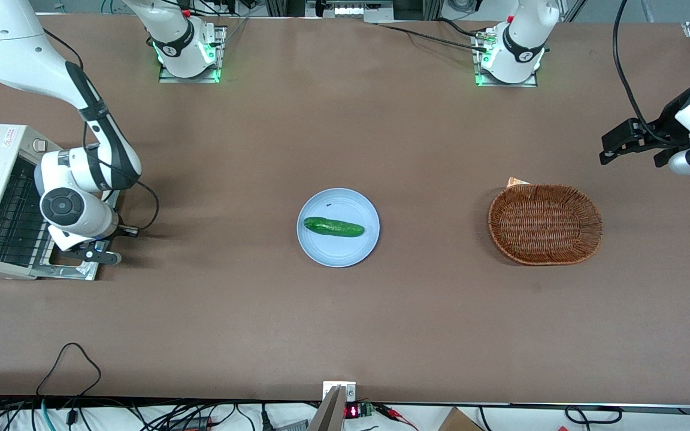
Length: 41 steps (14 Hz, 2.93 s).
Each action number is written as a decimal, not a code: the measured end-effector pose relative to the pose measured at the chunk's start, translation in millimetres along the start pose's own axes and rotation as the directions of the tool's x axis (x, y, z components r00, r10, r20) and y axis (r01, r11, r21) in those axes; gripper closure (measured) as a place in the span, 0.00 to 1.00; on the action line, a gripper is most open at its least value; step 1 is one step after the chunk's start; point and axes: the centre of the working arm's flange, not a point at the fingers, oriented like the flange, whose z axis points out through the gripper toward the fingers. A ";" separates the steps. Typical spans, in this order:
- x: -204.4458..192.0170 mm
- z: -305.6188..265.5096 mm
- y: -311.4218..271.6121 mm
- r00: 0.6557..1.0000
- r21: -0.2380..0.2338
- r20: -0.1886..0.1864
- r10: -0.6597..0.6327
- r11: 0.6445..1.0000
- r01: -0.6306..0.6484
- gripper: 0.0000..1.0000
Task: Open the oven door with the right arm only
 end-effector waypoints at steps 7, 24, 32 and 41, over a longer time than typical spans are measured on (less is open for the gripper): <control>-12.5 -110.2 6.9 0.999 0.051 0.036 0.014 0.999 -0.015 0.99; -49.9 -333.9 45.2 0.999 0.279 0.046 -0.003 0.960 -0.010 0.88; -46.7 -345.6 48.6 1.000 0.291 0.013 0.010 0.957 -0.013 0.11; -45.2 -348.6 50.1 0.996 0.276 -0.038 -0.083 0.957 0.090 0.00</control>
